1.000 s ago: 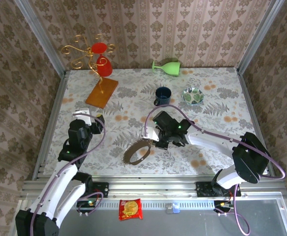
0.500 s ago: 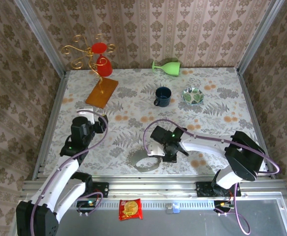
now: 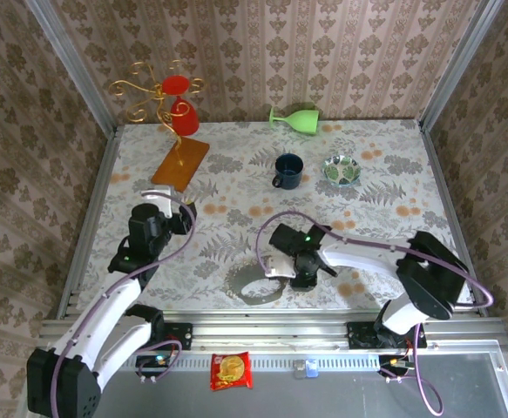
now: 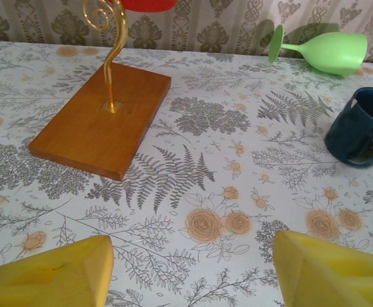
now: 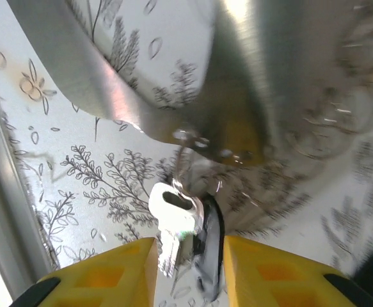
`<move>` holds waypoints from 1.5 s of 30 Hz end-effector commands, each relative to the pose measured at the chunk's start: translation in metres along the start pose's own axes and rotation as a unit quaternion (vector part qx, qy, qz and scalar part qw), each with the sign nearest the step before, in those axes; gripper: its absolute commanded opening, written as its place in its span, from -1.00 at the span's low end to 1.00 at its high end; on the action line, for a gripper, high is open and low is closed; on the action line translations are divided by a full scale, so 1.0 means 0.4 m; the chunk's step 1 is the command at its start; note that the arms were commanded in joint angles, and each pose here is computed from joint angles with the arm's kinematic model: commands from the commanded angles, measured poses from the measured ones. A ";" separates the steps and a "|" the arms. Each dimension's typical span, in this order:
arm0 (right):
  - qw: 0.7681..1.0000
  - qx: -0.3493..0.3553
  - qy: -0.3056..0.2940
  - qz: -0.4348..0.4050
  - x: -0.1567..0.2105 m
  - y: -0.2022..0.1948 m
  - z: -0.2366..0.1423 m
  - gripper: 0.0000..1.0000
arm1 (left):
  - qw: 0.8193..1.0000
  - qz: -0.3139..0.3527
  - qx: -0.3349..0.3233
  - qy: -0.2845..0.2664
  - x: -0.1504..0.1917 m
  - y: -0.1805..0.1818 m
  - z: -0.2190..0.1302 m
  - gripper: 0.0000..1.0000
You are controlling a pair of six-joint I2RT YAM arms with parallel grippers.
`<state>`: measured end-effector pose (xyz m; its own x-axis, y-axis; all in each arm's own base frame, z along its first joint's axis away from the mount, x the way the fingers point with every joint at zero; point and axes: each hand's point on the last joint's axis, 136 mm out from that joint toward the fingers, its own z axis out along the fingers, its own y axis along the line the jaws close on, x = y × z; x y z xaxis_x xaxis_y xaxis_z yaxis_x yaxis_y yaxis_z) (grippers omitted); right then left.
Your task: Put the keys on the keyring
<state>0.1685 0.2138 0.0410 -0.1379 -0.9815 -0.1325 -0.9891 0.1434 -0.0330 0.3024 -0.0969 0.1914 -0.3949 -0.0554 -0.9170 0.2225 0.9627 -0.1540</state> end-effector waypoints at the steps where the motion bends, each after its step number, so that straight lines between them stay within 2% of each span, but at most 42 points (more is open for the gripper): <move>1: 0.989 -0.004 -0.132 0.070 -0.070 -0.023 -0.106 -0.28 | 0.999 0.024 0.026 -0.028 -0.055 -0.037 -0.003 0.34; 5: 0.954 0.040 -0.232 0.187 -0.110 -0.106 -0.177 -0.30 | 0.998 0.044 0.041 -0.029 -0.055 -0.067 0.003 0.35; 9: 0.901 0.064 -0.260 0.341 -0.093 -0.155 -0.188 -0.37 | 0.996 0.065 0.056 -0.034 -0.055 -0.097 0.006 0.35; 12: 0.831 0.069 -0.254 0.491 -0.046 -0.174 -0.175 -0.38 | 0.995 0.069 0.063 -0.036 -0.052 -0.111 0.009 0.35; 15: 0.767 0.035 -0.225 0.600 -0.017 -0.150 -0.151 -0.45 | 0.995 0.066 0.065 -0.037 -0.048 -0.113 0.015 0.35; 19: 0.726 -0.020 -0.173 0.666 -0.002 -0.095 -0.102 -0.46 | 0.995 0.061 0.066 -0.041 -0.046 -0.114 0.022 0.35; 23: 0.705 -0.074 -0.170 0.684 -0.034 -0.065 -0.054 -0.42 | 0.995 0.057 0.068 -0.039 -0.042 -0.117 0.030 0.35; 33: 0.692 -0.101 -0.133 0.702 -0.052 -0.049 0.036 -0.43 | 0.994 0.065 0.081 -0.041 -0.036 -0.144 0.020 0.35; 39: 0.688 -0.097 -0.117 0.710 -0.041 -0.045 0.064 -0.51 | 0.994 0.068 0.077 -0.043 -0.039 -0.140 0.015 0.35; 45: 0.687 -0.093 -0.114 0.711 -0.035 -0.045 0.066 -0.69 | 0.994 0.069 0.076 -0.041 -0.036 -0.140 0.015 0.35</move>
<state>0.1941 0.2298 0.0227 -0.9824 0.1718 -0.0730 0.1254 0.8972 0.4235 0.3018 -0.1519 0.2044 -0.3076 0.0430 -0.9505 0.4008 0.9119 -0.0885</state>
